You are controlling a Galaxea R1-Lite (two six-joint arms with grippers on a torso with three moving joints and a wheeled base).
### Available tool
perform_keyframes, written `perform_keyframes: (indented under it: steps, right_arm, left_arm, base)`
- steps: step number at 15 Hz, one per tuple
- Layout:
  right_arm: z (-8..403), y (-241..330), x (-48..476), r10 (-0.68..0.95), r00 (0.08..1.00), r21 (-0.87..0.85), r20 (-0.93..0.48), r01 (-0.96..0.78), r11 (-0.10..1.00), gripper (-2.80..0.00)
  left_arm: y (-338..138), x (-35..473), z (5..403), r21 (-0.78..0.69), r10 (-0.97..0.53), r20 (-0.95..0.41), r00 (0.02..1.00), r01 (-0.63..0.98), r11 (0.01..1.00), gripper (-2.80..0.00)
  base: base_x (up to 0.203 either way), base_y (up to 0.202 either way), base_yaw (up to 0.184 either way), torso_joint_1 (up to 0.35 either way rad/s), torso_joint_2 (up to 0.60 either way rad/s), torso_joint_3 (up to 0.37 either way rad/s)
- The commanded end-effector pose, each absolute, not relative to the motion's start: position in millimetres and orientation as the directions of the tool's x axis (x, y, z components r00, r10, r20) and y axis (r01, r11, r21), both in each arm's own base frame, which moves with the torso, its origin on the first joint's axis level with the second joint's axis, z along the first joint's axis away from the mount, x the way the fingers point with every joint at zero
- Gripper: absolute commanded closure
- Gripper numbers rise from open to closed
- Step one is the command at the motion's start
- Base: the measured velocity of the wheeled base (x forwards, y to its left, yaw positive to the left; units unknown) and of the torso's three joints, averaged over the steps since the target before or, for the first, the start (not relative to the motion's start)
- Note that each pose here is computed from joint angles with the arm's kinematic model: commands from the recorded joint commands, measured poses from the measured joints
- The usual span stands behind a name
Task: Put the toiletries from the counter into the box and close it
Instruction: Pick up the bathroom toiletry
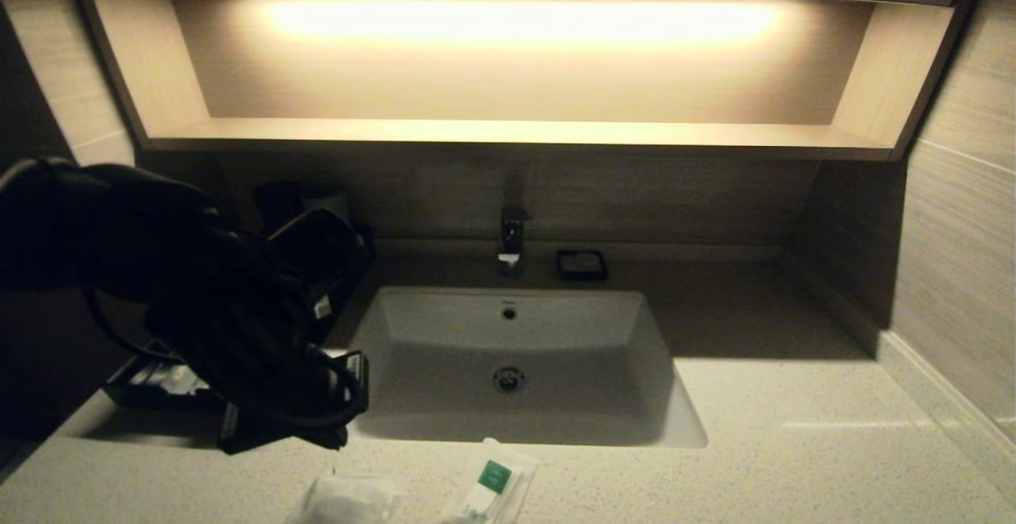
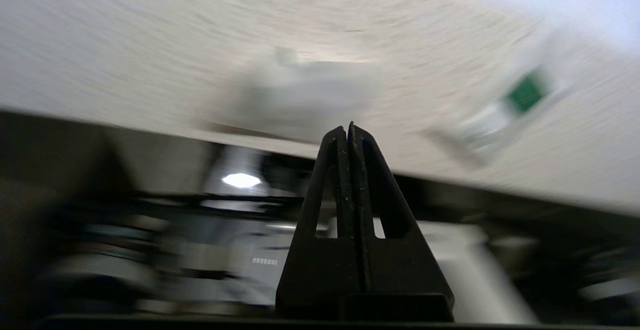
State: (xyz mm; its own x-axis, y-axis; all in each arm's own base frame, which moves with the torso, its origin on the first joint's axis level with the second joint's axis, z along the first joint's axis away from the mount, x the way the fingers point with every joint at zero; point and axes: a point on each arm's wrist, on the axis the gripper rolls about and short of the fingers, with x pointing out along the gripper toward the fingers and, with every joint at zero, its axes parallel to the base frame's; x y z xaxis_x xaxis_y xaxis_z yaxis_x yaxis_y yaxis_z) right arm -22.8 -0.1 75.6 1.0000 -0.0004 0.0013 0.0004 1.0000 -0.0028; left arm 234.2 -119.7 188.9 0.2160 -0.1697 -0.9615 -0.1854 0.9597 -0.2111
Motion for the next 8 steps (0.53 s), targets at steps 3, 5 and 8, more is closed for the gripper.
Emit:
perform_keyframes:
  steps: [3, 5, 8]
  right_arm:
    - [75, 0, -23, 0.0, 1.0, -0.003, 0.0, 0.0, 1.0, 0.0]
    - [75, 0, -23, 0.0, 1.0, -0.003, 0.0, 0.0, 1.0, 0.0]
    - [75, 0, -23, 0.0, 1.0, -0.003, 0.0, 0.0, 1.0, 0.0]
  left_arm:
    - [-78, 215, 192, -0.115, -0.147, -0.96, 0.238, 0.141, 0.983, 0.0]
    - [-74, 211, 188, -0.092, -0.14, -0.965, 0.222, 0.215, 0.972, 0.0]
    - [-75, 215, 182, -0.085, -0.134, -0.97, 0.204, 0.235, 0.968, 0.0]
  base:
    - [0.0, 0.0, 0.0, 0.0, 0.0, 0.0]
    - [0.0, 0.0, 0.0, 0.0, 0.0, 0.0]
    - [0.0, 0.0, 0.0, 0.0, 0.0, 0.0]
